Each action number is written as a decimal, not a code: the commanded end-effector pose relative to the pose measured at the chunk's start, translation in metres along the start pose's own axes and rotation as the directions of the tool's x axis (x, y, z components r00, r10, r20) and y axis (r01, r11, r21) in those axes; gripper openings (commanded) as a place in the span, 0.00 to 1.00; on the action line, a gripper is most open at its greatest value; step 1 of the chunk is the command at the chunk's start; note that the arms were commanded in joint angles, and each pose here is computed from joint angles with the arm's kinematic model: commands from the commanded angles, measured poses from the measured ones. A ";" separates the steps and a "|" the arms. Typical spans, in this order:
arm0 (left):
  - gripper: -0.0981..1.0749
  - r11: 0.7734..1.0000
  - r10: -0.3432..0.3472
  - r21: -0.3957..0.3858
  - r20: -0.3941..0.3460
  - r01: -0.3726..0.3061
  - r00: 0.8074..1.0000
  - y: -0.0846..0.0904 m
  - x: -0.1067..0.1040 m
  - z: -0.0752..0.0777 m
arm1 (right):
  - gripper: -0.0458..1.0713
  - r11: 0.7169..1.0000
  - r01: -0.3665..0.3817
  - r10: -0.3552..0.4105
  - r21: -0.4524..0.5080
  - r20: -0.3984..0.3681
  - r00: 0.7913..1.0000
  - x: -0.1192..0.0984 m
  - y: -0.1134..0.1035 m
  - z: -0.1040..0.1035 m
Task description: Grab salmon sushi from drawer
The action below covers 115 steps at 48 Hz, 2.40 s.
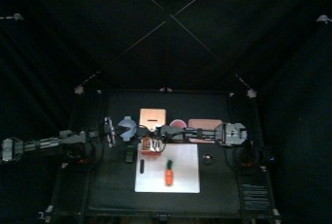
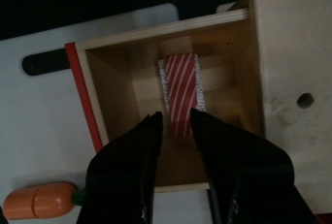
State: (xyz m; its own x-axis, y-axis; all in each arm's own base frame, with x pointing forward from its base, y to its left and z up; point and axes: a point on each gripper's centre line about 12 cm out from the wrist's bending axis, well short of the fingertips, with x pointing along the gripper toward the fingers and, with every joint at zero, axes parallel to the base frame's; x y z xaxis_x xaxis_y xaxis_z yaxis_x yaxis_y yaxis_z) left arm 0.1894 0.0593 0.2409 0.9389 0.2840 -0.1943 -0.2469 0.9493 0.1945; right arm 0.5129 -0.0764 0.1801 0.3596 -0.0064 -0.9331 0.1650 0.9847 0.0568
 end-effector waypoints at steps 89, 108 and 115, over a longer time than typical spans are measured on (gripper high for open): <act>0.19 1.000 0.016 -0.003 -0.006 -0.017 1.000 0.004 0.001 0.000 | 0.74 0.997 0.069 -0.071 -0.045 -0.024 0.997 0.022 -0.010 0.004; 0.19 1.000 0.016 -0.003 -0.006 -0.017 1.000 0.004 0.001 0.000 | 0.74 0.997 0.069 -0.070 -0.045 -0.016 0.997 0.019 -0.009 0.005; 0.19 1.000 0.016 -0.003 -0.006 -0.017 1.000 0.004 0.001 0.000 | 0.74 0.997 0.070 -0.070 -0.043 -0.005 0.998 0.013 -0.010 0.007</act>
State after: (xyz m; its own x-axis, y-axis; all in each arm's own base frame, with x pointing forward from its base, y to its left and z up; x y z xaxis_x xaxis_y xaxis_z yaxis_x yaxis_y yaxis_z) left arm 0.1870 0.0616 0.2358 0.9309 0.2975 -0.2122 -0.2586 0.9466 0.1924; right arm 0.5191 -0.0832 0.1404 0.2813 -0.0616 -0.9576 0.1445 0.9893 -0.0212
